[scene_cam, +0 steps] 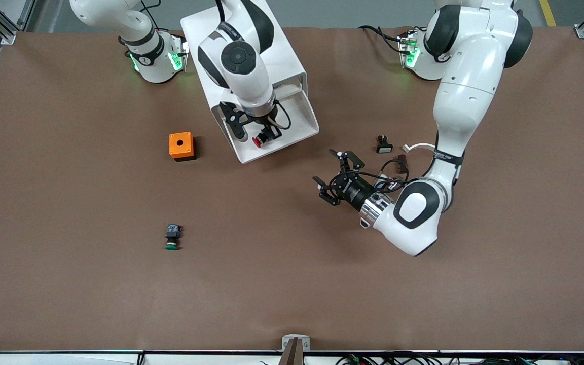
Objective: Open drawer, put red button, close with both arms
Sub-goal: 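Lower the red button into the open drawer and open the right gripper, then withdraw the right gripper while the left gripper moves to the drawer front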
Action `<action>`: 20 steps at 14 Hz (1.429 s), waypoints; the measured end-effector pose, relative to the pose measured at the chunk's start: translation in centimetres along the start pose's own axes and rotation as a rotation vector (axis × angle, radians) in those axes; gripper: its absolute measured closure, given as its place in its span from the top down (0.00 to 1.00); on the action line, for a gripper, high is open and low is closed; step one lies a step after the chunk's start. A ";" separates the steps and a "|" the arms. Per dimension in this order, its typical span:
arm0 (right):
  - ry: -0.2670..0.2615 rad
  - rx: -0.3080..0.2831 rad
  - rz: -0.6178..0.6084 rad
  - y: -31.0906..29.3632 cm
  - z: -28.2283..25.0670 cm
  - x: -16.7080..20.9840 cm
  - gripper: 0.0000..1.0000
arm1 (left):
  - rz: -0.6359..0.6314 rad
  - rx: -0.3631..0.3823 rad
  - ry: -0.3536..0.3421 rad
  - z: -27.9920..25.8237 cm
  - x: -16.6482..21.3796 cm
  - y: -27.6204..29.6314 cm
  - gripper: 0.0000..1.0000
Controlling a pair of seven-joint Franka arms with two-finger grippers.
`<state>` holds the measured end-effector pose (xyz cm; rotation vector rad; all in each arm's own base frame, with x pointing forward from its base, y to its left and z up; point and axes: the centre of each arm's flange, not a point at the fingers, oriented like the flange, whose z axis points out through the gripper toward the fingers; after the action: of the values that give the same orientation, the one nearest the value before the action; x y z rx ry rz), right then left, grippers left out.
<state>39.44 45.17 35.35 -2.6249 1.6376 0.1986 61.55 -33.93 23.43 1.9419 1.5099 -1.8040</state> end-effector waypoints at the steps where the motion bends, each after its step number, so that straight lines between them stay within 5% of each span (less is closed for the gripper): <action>1: 0.003 -0.002 0.021 0.3 0.2 -0.6 0.42 | 0.079 -0.038 0.087 -0.3 -1.1 -0.2 1.00; 4: 0.008 -0.011 0.059 0.3 0.7 -0.8 0.44 | 0.225 -0.171 0.343 -0.7 -4.6 -0.4 1.00; 10: 0.003 -0.023 0.068 -3.6 -4.2 0.9 1.00 | 0.355 -0.225 0.717 2.0 -7.2 0.5 1.00; 15: -0.007 -0.064 -0.170 -7.2 -9.2 8.5 1.00 | 0.410 -0.205 0.877 5.1 -8.5 0.9 1.00; 20: 0.000 -0.190 -0.618 -7.3 -13.2 23.0 1.00 | 0.485 -0.205 1.018 8.3 -10.1 1.3 1.00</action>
<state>57.14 26.56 45.22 -3.1110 0.7670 0.3347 58.51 -45.74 28.32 2.9200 1.0980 -0.4139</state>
